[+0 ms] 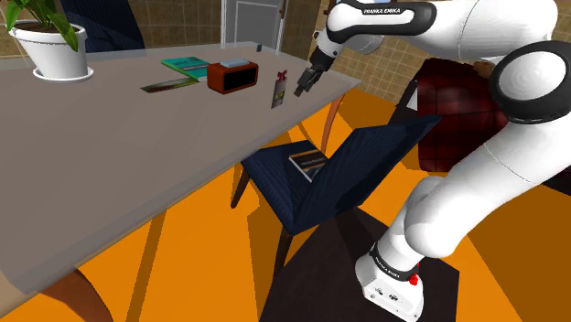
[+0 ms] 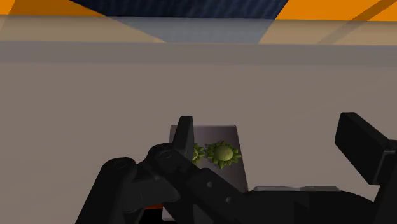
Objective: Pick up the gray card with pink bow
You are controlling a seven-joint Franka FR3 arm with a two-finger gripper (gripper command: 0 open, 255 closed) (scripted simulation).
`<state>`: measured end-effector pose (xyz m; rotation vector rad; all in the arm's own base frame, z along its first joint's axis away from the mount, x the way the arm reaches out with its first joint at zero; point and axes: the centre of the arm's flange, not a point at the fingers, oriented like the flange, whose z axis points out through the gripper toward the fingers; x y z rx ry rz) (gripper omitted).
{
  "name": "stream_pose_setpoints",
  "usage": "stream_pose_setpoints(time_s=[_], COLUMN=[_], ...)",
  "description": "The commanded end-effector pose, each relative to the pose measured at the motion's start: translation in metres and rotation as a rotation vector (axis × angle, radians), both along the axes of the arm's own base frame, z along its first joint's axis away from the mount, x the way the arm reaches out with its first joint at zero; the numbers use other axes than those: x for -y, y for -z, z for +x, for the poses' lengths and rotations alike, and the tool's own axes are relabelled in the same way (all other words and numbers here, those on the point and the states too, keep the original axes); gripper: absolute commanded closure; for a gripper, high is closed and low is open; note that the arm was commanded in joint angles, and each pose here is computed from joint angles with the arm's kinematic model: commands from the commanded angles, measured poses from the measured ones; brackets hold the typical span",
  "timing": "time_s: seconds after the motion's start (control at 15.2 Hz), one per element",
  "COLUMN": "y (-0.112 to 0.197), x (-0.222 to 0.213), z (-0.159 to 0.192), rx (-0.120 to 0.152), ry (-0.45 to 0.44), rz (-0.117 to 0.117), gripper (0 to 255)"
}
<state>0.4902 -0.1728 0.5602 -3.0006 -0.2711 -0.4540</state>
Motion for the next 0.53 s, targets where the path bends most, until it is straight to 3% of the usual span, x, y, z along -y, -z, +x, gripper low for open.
stream_pose_setpoints(time_s=[0.0,0.46], y=[0.002,0.002], x=[0.019,0.066], z=[0.02,0.085], rx=[0.027,0.103], ry=[-0.021,-0.079], rz=[0.02,0.085], gripper=[0,0])
